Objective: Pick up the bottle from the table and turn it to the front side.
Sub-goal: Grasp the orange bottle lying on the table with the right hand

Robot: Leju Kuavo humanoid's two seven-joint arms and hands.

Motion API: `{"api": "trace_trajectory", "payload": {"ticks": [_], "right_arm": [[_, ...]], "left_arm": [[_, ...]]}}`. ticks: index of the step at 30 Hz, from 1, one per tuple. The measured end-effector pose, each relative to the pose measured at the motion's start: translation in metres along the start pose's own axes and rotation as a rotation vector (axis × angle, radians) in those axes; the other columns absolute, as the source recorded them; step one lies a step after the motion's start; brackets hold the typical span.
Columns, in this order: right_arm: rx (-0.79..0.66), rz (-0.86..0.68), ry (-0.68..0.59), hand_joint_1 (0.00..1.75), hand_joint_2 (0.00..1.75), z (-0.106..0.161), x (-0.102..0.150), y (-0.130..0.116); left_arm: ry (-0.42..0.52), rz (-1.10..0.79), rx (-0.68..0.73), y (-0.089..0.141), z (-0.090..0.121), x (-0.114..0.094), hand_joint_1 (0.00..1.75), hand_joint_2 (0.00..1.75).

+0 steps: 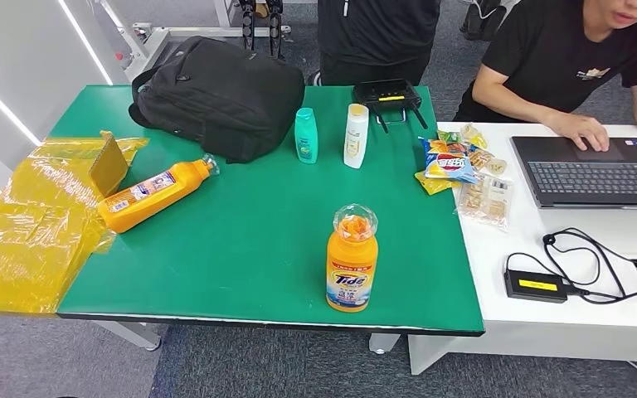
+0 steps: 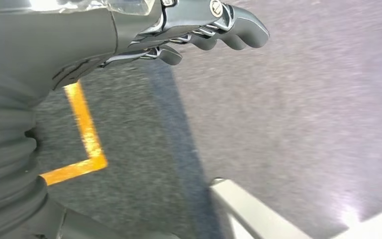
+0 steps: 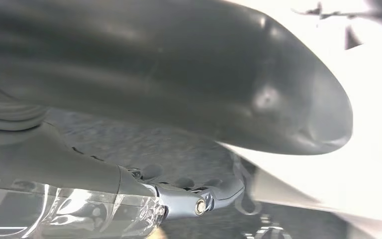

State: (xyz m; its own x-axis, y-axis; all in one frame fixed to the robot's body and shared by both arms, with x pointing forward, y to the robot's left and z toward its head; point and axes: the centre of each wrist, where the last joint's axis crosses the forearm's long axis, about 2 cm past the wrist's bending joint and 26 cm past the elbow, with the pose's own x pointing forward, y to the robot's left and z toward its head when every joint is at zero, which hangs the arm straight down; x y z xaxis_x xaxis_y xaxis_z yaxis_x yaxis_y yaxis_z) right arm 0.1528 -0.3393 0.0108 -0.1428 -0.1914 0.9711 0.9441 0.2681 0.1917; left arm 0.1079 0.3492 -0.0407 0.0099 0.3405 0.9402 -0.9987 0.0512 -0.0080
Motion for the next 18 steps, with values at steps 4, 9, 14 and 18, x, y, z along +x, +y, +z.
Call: {"api": "trace_trajectory", "payload": {"ticks": [4, 9, 14, 18], "right_arm": [[0.003, -0.053, -0.094, 0.0, 0.0, -0.004, 0.022, 0.009], [0.006, -0.112, -0.208, 0.0, 0.0, -0.007, 0.05, 0.02], [0.008, -0.164, -0.315, 0.0, 0.0, -0.007, 0.077, 0.028], [0.031, -0.181, -0.388, 0.0, 1.31, -0.003, 0.092, 0.035]], "left_arm": [[-0.101, 0.027, -0.008, -0.004, -0.004, 0.019, 0.0, 0.0], [-0.238, 0.065, -0.018, -0.009, -0.008, 0.047, 0.0, 0.0], [-0.376, 0.102, -0.022, -0.013, -0.009, 0.076, 0.0, 0.87], [-0.492, 0.122, -0.031, -0.015, -0.007, 0.099, 0.0, 0.87]]}}
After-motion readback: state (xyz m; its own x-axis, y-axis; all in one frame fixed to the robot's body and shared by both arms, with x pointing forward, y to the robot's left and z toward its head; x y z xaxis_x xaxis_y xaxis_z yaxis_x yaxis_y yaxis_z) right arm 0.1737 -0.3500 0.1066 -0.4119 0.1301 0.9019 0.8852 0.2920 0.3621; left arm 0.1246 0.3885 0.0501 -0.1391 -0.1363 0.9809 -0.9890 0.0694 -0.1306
